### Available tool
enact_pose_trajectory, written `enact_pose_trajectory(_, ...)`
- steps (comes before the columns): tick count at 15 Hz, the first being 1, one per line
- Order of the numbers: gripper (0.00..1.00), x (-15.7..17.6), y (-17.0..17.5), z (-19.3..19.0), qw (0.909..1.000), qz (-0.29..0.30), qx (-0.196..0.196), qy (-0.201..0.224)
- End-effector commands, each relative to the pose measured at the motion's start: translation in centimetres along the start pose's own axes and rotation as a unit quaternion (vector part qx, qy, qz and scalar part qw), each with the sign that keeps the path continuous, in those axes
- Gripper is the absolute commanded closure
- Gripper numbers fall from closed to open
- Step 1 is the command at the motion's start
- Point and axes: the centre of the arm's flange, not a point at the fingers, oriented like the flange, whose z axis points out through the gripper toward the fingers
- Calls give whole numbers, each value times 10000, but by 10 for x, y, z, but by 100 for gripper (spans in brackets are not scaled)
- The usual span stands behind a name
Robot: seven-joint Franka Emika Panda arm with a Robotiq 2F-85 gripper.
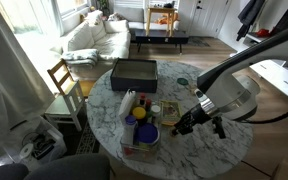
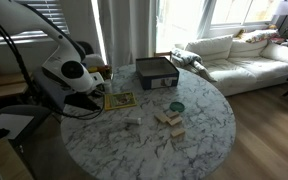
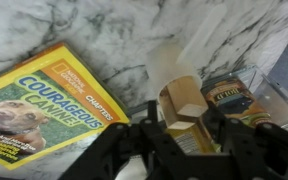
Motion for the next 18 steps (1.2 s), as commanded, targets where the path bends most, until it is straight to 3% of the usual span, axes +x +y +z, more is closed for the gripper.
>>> enact_pose_trajectory(1, 16, -4, -5, 1, 9999, -69, -67, 115)
enact_pose_trajectory(3, 2, -4, -6, 0, 9998, -98, -69, 140)
enact_pose_trajectory(9, 0, 12, -8, -36, 10000, -22, -55, -13)
enact_pose_trajectory(14, 0, 42, -16, -79, 9958, 371, 8, -831)
enact_pose_trajectory(18, 0, 53, -24, -84, 9847, 861, 175, -1504)
